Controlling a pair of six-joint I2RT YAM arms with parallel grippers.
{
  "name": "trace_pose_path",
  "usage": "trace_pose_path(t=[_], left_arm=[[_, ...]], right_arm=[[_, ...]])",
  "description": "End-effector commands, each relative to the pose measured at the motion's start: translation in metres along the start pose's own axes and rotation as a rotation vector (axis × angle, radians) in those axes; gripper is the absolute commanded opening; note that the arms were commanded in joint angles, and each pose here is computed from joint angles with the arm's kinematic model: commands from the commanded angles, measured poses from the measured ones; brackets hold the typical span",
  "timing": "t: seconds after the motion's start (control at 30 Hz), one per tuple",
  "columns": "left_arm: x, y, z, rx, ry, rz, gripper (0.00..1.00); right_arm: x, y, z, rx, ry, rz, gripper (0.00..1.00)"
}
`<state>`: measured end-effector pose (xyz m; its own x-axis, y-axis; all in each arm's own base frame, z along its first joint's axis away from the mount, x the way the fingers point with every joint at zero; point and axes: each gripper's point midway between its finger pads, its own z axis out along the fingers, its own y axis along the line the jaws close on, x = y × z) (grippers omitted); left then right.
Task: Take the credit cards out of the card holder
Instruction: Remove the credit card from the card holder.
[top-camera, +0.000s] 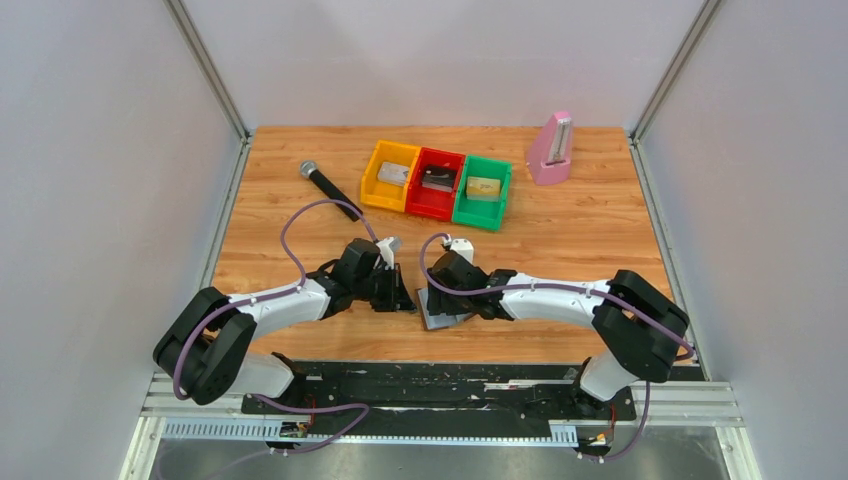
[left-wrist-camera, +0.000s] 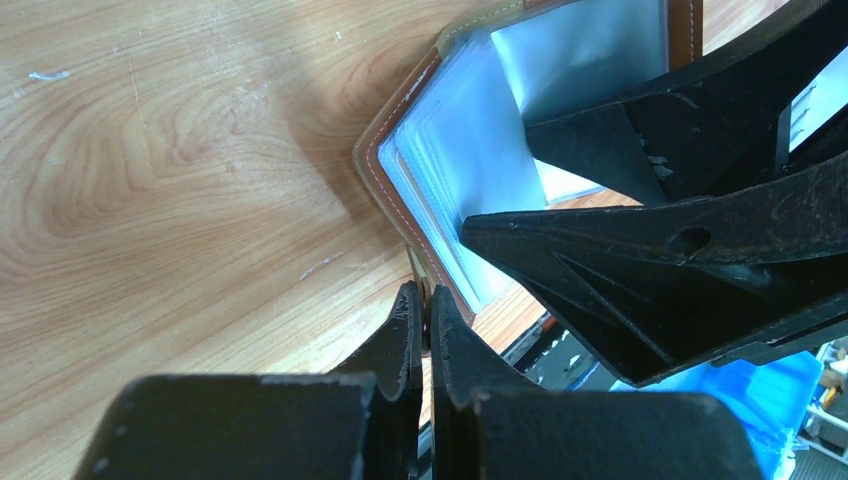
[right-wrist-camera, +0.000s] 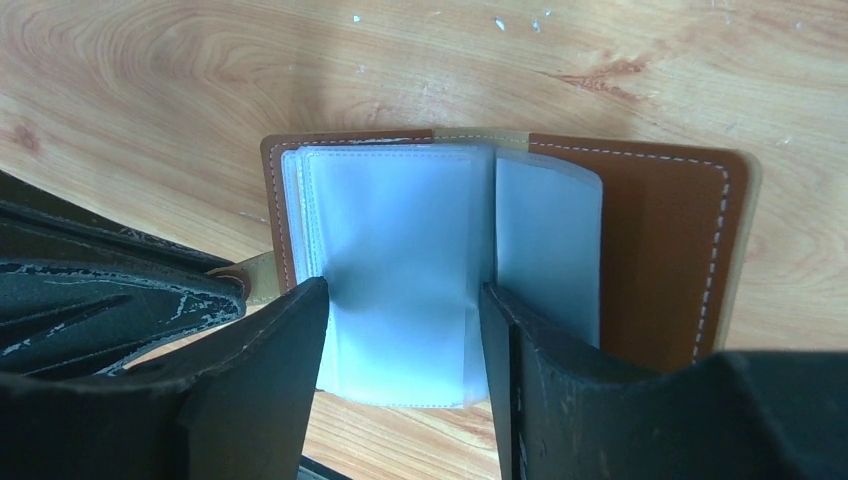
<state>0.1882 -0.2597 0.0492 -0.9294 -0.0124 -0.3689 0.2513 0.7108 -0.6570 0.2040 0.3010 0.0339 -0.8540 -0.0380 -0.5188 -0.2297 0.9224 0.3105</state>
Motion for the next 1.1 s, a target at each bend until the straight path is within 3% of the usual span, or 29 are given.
trace_pose_path(t=[0.0,0.8,1.07], left_arm=[[-0.009,-0.009,-0.003,0.031,-0.035,0.046,0.0],[-0.011,-0.01,-0.003,0.026,-0.034,0.055,0.0],[-0.011,-0.011,-0.005,0.029,-0.035,0.057,0.0]], right_arm=[[-0.003,-0.01,0.0,0.072,-0.012,-0.013,0.57],[-0.014,-0.041,-0.025,0.216,-0.077,0.001,0.53],[-0.019,-0.089,-0.044,0.415,-0.115,0.075,0.51]])
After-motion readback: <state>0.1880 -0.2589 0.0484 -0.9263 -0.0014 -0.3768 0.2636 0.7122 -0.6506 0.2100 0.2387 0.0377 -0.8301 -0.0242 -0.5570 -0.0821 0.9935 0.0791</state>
